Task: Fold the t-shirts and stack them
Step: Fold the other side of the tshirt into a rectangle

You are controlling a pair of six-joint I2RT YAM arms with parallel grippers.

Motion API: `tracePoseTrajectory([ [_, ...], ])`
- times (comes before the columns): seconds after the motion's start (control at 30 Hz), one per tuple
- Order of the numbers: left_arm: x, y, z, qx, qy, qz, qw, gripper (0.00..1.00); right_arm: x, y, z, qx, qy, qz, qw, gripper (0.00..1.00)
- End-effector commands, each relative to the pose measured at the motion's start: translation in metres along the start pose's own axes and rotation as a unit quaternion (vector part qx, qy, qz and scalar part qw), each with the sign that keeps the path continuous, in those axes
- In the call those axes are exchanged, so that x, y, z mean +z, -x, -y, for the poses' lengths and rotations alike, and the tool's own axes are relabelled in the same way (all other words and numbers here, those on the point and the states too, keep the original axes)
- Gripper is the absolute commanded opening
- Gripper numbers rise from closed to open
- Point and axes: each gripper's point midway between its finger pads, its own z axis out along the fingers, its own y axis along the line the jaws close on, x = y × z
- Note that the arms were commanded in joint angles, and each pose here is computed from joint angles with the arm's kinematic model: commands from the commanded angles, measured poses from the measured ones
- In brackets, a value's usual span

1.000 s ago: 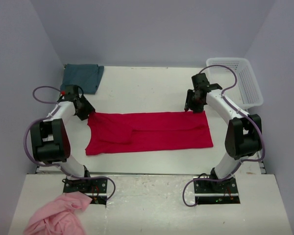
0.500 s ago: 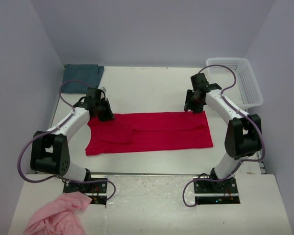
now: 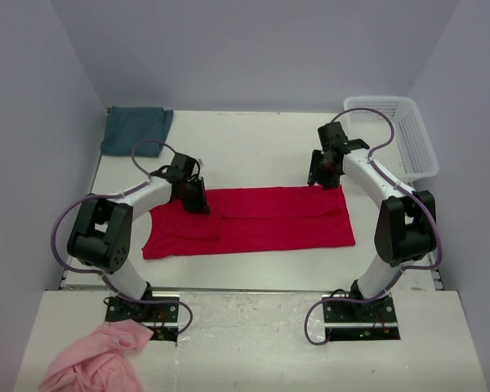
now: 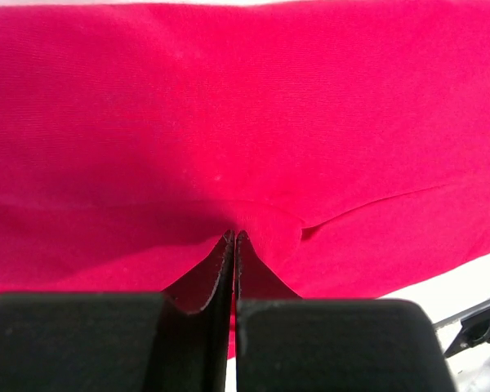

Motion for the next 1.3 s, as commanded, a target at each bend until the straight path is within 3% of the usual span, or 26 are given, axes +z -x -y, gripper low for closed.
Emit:
tracePoseTrajectory([
  [0.0, 0.003, -0.001, 0.006, 0.013, -0.007, 0.007, 1.000, 0.00, -0.012, 0.013, -0.001, -0.007, -0.004, 0.025, 1.000, 0.47],
  [0.57, -0.014, -0.055, -0.011, -0.009, 0.006, -0.011, 1.000, 0.00, -0.011, 0.012, -0.002, -0.006, -0.001, 0.025, 1.000, 0.47],
  [1.1, -0.061, -0.114, -0.016, -0.041, 0.002, 0.004, 0.999, 0.00, -0.012, 0.013, -0.004, -0.007, 0.007, 0.029, 1.000, 0.47],
  [1.27, -0.082, -0.076, -0.021, -0.013, 0.056, 0.073, 0.996, 0.00, -0.013, 0.013, -0.008, -0.007, 0.014, 0.030, 0.999, 0.47],
])
